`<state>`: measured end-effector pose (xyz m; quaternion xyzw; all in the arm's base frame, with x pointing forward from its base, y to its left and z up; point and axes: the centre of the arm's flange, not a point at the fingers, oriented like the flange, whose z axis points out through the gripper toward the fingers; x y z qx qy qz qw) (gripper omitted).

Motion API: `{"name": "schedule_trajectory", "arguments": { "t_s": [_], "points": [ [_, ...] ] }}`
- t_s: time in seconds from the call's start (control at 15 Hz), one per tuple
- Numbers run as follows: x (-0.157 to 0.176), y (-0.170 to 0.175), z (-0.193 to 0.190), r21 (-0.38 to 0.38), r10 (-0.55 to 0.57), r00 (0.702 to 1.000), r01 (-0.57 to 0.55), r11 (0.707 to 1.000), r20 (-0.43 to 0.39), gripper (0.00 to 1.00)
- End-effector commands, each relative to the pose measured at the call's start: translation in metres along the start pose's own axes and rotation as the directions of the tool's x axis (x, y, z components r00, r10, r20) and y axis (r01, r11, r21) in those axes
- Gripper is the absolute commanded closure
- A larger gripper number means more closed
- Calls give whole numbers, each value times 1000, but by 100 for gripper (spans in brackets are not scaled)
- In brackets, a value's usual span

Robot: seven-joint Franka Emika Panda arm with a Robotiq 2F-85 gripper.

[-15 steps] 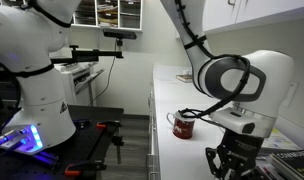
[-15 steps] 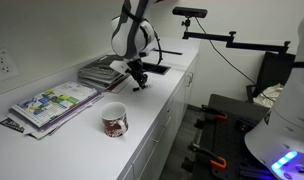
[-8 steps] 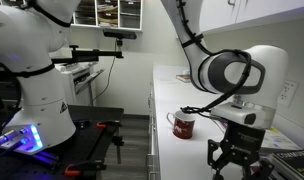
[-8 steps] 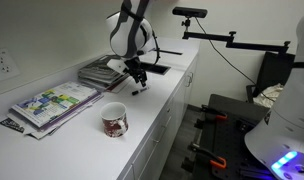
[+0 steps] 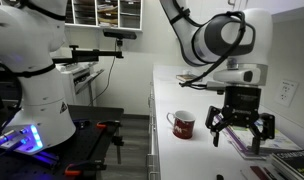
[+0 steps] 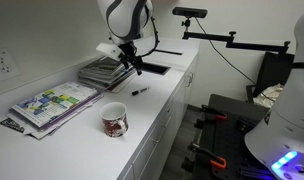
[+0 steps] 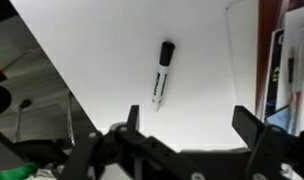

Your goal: Remove the marker out of the cup

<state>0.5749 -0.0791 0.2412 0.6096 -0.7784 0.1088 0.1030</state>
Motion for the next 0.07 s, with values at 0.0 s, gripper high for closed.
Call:
{"name": "schedule_trajectory", "arguments": {
  "t_s": [0.0],
  "points": [
    [-1, 27, -24, 22, -69, 998, 68, 997, 6, 0]
  ]
}}
